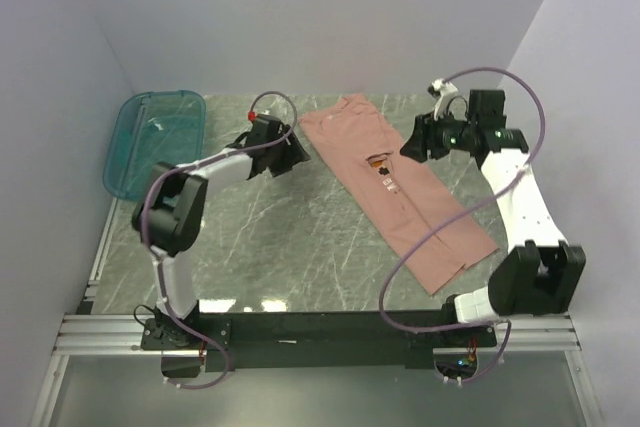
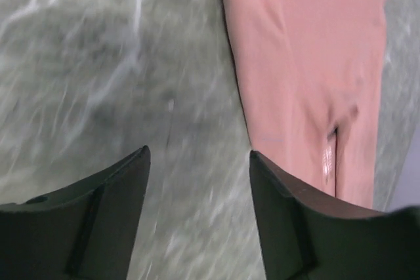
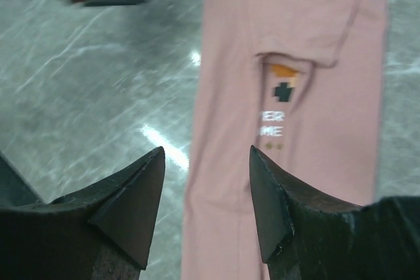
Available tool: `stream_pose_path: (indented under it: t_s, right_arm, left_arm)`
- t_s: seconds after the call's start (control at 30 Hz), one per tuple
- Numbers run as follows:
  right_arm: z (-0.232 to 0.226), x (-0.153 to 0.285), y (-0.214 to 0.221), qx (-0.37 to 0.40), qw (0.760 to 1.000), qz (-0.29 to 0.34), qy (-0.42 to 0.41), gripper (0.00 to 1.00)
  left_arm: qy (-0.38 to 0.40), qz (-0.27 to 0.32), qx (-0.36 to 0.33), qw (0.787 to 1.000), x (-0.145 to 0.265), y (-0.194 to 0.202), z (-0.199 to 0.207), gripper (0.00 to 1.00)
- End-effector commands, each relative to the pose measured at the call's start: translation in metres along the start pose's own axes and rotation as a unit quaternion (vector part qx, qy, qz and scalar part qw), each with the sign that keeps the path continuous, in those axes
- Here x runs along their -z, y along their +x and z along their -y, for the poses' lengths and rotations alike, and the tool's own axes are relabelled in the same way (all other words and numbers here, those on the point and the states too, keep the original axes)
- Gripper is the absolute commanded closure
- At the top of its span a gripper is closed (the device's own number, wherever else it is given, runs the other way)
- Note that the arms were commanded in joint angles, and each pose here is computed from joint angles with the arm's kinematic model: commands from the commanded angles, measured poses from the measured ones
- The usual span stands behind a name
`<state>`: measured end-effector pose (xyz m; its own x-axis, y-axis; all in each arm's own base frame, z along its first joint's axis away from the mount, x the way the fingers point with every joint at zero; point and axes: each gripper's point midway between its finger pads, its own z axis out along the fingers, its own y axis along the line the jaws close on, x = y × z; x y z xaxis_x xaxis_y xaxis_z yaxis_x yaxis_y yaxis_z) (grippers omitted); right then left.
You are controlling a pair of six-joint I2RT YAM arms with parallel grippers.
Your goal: Fold and stack the t-shirts
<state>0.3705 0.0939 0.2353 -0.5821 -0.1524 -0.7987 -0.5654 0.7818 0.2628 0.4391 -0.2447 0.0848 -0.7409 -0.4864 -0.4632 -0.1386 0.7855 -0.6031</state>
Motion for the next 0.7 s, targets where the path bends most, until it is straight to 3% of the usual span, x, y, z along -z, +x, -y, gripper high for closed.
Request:
stream_pose_path:
  t_s: [0.0, 0.23, 0.43, 0.57, 0.67]
  right_arm:
    - [-0.017, -0.008, 0.032, 0.0, 0.999, 0.0, -0.053, 0.39]
    - [-0.016, -0.002, 0.035, -0.01, 0.998, 0.009, -0.068, 0.39]
    - [-0.015, 0.002, 0.038, -0.013, 0.997, 0.014, -0.076, 0.39]
    - [-0.016, 0.006, 0.036, -0.016, 0.996, 0.018, -0.083, 0.39]
    - [-0.016, 0.008, 0.036, -0.014, 0.996, 0.021, -0.082, 0.39]
  left_arm:
    - [-0.027, 0.026, 0.059, 0.998, -0.034, -0.02, 0.004, 0.34]
    - [-0.022, 0.03, 0.078, 0.996, -0.082, -0.035, 0.022, 0.42]
    - [-0.055, 0.032, 0.094, 0.993, -0.112, -0.042, 0.014, 0.51]
    - [-0.076, 0.024, 0.103, 0.991, -0.125, -0.043, 0.003, 0.65]
    - [-0.073, 0.021, 0.103, 0.992, -0.128, -0.048, 0.001, 0.82]
